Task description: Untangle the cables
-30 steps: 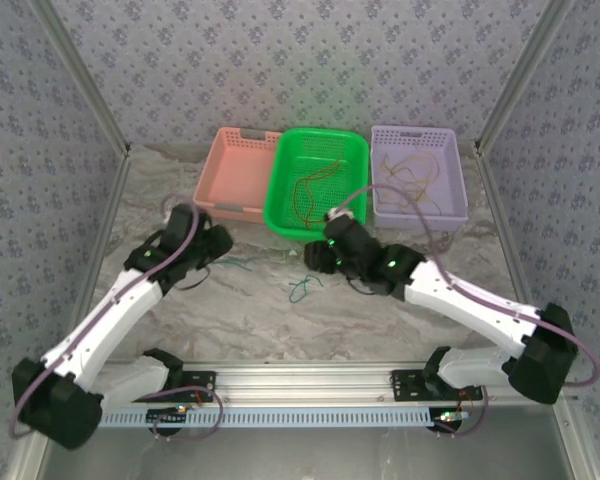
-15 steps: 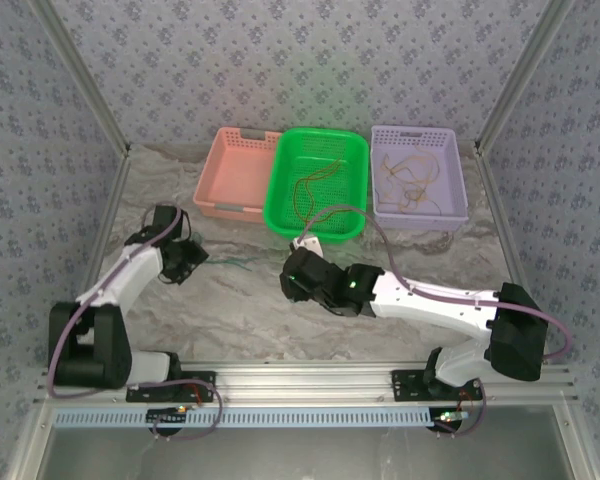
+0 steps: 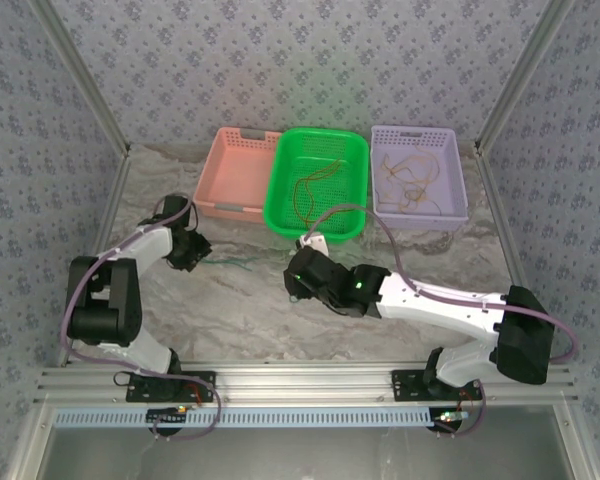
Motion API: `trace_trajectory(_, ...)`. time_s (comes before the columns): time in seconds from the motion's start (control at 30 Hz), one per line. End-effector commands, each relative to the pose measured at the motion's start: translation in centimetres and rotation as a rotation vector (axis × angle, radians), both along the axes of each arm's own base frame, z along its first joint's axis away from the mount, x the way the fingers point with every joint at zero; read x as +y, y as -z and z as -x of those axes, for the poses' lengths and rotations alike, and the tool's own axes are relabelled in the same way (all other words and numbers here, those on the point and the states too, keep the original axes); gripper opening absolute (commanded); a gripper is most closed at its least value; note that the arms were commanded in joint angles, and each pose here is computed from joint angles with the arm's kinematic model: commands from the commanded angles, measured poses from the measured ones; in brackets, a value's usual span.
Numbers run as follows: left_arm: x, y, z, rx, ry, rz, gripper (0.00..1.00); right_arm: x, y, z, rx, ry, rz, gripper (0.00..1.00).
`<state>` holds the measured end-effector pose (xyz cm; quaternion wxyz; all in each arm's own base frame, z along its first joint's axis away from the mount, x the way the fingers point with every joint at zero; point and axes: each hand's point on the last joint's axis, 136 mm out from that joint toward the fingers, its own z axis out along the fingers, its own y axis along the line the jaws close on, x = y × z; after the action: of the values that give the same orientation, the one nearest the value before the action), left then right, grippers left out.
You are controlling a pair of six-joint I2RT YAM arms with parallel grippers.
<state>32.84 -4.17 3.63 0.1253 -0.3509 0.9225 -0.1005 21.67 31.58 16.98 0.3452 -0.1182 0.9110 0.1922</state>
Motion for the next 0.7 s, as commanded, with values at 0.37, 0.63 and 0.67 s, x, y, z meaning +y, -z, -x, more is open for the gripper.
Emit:
trace_trajectory(0.37, 0.0, 0.4, -1.2, -0.022, -0.001, -0.002, 0.17, -0.6, 0.4, -0.2, 0.002, 0.037, -0.024, 0.46)
trace_trajectory(0.63, -0.1, -1.4, -1.1, -0.065, 0.001, -0.009, 0.0, -0.7, 0.9, -0.2, 0.009, 0.037, -0.019, 0.45)
trace_trajectory(0.67, -0.1, -1.9, -1.1, -0.081, 0.003, -0.01, 0.0, -0.7, 0.8, -0.2, 0.009, 0.035, -0.02, 0.45)
